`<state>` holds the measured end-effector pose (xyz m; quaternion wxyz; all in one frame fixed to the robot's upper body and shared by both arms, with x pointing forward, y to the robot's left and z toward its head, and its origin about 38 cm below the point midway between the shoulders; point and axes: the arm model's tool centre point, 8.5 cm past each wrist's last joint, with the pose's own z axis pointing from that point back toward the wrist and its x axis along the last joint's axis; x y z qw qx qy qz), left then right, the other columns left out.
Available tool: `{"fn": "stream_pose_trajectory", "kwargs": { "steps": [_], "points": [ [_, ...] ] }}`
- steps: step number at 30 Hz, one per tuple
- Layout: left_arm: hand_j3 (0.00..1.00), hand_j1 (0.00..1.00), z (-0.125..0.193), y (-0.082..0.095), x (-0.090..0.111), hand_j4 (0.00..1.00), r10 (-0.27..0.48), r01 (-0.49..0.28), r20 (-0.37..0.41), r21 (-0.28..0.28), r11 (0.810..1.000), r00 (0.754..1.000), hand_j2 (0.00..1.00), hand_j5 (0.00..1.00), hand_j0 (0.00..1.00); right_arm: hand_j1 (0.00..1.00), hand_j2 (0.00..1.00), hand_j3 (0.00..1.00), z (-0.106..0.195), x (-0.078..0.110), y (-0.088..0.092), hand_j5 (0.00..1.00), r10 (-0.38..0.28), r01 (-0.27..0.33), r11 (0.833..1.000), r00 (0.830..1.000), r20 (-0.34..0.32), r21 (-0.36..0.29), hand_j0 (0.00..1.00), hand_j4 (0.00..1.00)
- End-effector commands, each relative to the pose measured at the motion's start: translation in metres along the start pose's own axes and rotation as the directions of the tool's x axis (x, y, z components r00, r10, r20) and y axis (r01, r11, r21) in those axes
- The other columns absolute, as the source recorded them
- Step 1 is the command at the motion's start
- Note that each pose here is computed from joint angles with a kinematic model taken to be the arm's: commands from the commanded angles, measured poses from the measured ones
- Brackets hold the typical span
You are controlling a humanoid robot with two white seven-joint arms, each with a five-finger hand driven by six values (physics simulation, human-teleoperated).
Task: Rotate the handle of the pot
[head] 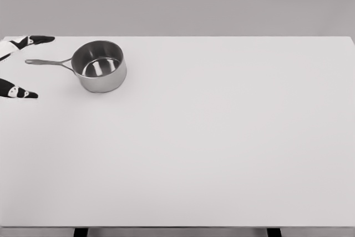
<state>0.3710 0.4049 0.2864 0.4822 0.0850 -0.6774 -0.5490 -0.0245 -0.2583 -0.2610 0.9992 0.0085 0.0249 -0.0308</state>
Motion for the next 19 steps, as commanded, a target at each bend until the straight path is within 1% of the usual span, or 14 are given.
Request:
{"fn": "stream_pose_trajectory", "kwargs": {
  "steps": [1, 2, 3, 4, 5, 6, 7, 8, 9, 10, 11, 13, 16, 19],
  "points": [
    [1.00, 1.00, 0.009, 0.021, 0.042, 1.00, -0.150, 0.106, 0.257, 0.177, 0.978, 0.955, 1.00, 1.00, 1.00, 1.00, 1.00, 1.00, 0.000, 0.000, 0.000, 1.00, 0.000, 0.000, 1.000, 1.000, 0.000, 0.000, 1.00, 1.00],
    [1.00, 1.00, 0.009, 0.019, 0.046, 1.00, -0.169, 0.112, 0.290, 0.202, 0.973, 0.942, 1.00, 1.00, 1.00, 1.00, 1.00, 1.00, 0.000, 0.000, 0.000, 1.00, 0.000, 0.000, 1.000, 1.000, 0.000, 0.000, 1.00, 1.00],
    [1.00, 1.00, 0.002, 0.009, 0.055, 1.00, -0.176, 0.095, 0.355, 0.235, 0.967, 0.918, 1.00, 1.00, 1.00, 1.00, 1.00, 1.00, 0.000, 0.000, 0.000, 1.00, 0.000, 0.000, 1.000, 1.000, 0.000, 0.000, 1.00, 1.00],
    [1.00, 1.00, -0.006, -0.003, 0.061, 1.00, -0.157, 0.059, 0.394, 0.250, 0.966, 0.906, 1.00, 1.00, 1.00, 1.00, 1.00, 1.00, 0.000, 0.000, 0.000, 1.00, 0.000, 0.000, 1.000, 1.000, 0.000, 0.000, 1.00, 1.00],
    [1.00, 1.00, -0.011, -0.009, 0.069, 1.00, -0.159, 0.052, 0.422, 0.253, 0.966, 0.893, 1.00, 1.00, 1.00, 1.00, 1.00, 1.00, 0.000, 0.000, 0.000, 1.00, 0.000, 0.000, 1.000, 1.000, 0.000, 0.000, 1.00, 1.00],
    [1.00, 1.00, -0.016, -0.026, 0.067, 1.00, -0.116, 0.022, 0.432, 0.218, 0.976, 0.894, 1.00, 1.00, 1.00, 1.00, 1.00, 1.00, 0.000, 0.000, 0.000, 1.00, 0.000, 0.000, 1.000, 1.000, 0.000, 0.000, 1.00, 1.00],
    [1.00, 1.00, -0.018, -0.038, 0.063, 1.00, -0.085, 0.005, 0.427, 0.183, 0.983, 0.900, 1.00, 1.00, 1.00, 1.00, 1.00, 1.00, 0.000, 0.000, 0.000, 1.00, 0.000, 0.000, 1.000, 1.000, 0.000, 0.000, 1.00, 1.00],
    [1.00, 1.00, -0.022, -0.052, 0.061, 1.00, -0.047, -0.021, 0.432, 0.151, 0.988, 0.901, 1.00, 1.00, 1.00, 1.00, 1.00, 1.00, 0.000, 0.000, 0.000, 1.00, 0.000, 0.000, 1.000, 1.000, 0.000, 0.000, 1.00, 1.00],
    [1.00, 1.00, -0.026, -0.060, 0.061, 1.00, -0.029, -0.031, 0.436, 0.131, 0.991, 0.899, 1.00, 1.00, 1.00, 1.00, 1.00, 1.00, 0.000, 0.000, 0.000, 1.00, 0.000, 0.000, 1.000, 1.000, 0.000, 0.000, 1.00, 1.00],
    [1.00, 1.00, -0.038, -0.082, 0.061, 1.00, -0.005, -0.024, 0.434, 0.062, 0.998, 0.901, 1.00, 1.00, 1.00, 1.00, 1.00, 1.00, 0.000, 0.000, 0.000, 1.00, 0.000, 0.000, 1.000, 1.000, 0.000, 0.000, 1.00, 1.00],
    [1.00, 1.00, -0.043, -0.092, 0.060, 1.00, -0.016, 0.003, 0.421, 0.032, 0.999, 0.907, 1.00, 1.00, 1.00, 1.00, 1.00, 1.00, 0.000, 0.000, 0.000, 1.00, -0.001, 0.001, 1.000, 1.000, -0.001, 0.001, 1.00, 1.00],
    [1.00, 1.00, -0.049, -0.102, 0.063, 1.00, -0.006, -0.013, 0.430, 0.041, 0.999, 0.903, 1.00, 1.00, 1.00, 1.00, 1.00, 1.00, 0.000, 0.000, 0.000, 1.00, 0.000, 0.000, 1.000, 1.000, 0.000, 0.000, 1.00, 1.00],
    [1.00, 1.00, -0.048, -0.106, 0.061, 1.00, 0.003, -0.021, 0.425, 0.037, 0.999, 0.905, 1.00, 1.00, 1.00, 1.00, 1.00, 1.00, 0.000, 0.000, 0.000, 1.00, 0.000, 0.000, 1.000, 1.000, 0.000, 0.000, 1.00, 1.00],
    [1.00, 1.00, -0.048, -0.105, 0.060, 1.00, 0.001, -0.017, 0.422, 0.034, 0.999, 0.906, 1.00, 1.00, 1.00, 1.00, 1.00, 1.00, 0.000, 0.000, 0.000, 1.00, 0.000, 0.000, 1.000, 1.000, 0.000, 0.000, 1.00, 1.00]
  ]
}}
